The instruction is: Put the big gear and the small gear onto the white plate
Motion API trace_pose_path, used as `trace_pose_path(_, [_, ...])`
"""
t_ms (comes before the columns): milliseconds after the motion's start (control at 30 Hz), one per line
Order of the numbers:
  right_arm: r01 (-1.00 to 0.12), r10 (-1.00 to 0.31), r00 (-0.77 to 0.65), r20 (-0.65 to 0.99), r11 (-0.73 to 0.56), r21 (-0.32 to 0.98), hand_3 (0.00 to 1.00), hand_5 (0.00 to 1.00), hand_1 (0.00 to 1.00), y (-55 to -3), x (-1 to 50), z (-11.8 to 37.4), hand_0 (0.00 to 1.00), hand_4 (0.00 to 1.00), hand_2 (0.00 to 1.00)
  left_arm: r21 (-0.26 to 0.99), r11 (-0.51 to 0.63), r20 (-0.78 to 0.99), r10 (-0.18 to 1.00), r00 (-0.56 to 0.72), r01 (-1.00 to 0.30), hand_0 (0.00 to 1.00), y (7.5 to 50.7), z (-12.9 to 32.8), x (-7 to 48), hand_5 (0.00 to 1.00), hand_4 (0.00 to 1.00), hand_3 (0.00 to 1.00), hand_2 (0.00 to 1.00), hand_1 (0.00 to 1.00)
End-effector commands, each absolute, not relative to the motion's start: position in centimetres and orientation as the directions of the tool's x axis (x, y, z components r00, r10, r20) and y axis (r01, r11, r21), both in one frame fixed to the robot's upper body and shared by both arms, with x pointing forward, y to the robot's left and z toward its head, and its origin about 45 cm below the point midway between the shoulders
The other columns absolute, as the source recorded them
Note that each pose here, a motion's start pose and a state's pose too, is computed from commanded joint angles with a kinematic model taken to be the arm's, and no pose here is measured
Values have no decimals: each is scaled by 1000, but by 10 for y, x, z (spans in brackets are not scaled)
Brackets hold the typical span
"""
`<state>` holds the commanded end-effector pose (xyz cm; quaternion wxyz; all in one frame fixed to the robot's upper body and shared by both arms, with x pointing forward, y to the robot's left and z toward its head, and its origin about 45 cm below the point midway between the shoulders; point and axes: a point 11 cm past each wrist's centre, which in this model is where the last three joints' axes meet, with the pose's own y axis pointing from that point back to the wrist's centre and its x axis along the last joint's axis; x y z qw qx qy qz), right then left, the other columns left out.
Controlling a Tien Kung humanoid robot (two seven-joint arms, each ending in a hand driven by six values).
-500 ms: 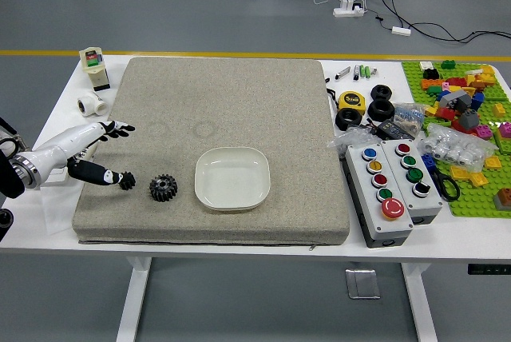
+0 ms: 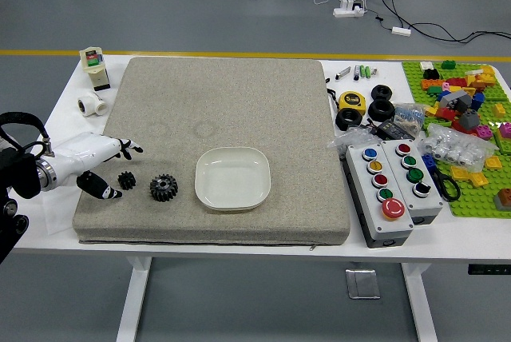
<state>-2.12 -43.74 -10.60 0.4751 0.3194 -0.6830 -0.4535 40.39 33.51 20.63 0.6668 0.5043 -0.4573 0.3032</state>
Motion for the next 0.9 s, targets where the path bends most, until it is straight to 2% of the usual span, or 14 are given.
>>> trace_pose_path(33, [-6, -868, -343, 359, 384, 923, 761, 793, 801, -437, -21, -106, 760, 929, 831, 397, 311, 915, -62, 399, -864, 505, 334, 206, 405, 35, 711, 738, 599, 582])
trace_pose_path(200, [-7, -868, -343, 359, 384, 923, 761, 793, 801, -437, -20, -106, 760, 929, 831, 406, 309, 912, -68, 406, -860, 505, 332, 204, 408, 35, 711, 738, 599, 582])
trace_pose_path(233, [-7, -868, -343, 359, 384, 923, 761, 793, 801, -437, -20, -106, 761, 929, 831, 407, 309, 911, -69, 407, -859, 455, 332, 203, 408, 2, 553, 673, 554, 520])
trace_pose_path(800, [-9, -868, -344, 358, 384, 923, 761, 793, 801, -438, -18, -106, 761, 930, 831, 432, 304, 899, -69, 432, -849, 445, 333, 196, 408, 2, 497, 675, 551, 517])
trace_pose_path(833, [-9, -868, -344, 358, 385, 923, 761, 793, 801, -438, -18, -106, 761, 930, 830, 427, 305, 901, -69, 427, -851, 415, 333, 198, 408, 2, 343, 673, 527, 495])
trace_pose_path(900, [-9, -868, -344, 358, 385, 923, 761, 793, 801, -438, -18, -106, 761, 930, 830, 420, 308, 904, -68, 421, -853, 415, 332, 200, 408, 2, 343, 673, 527, 495])
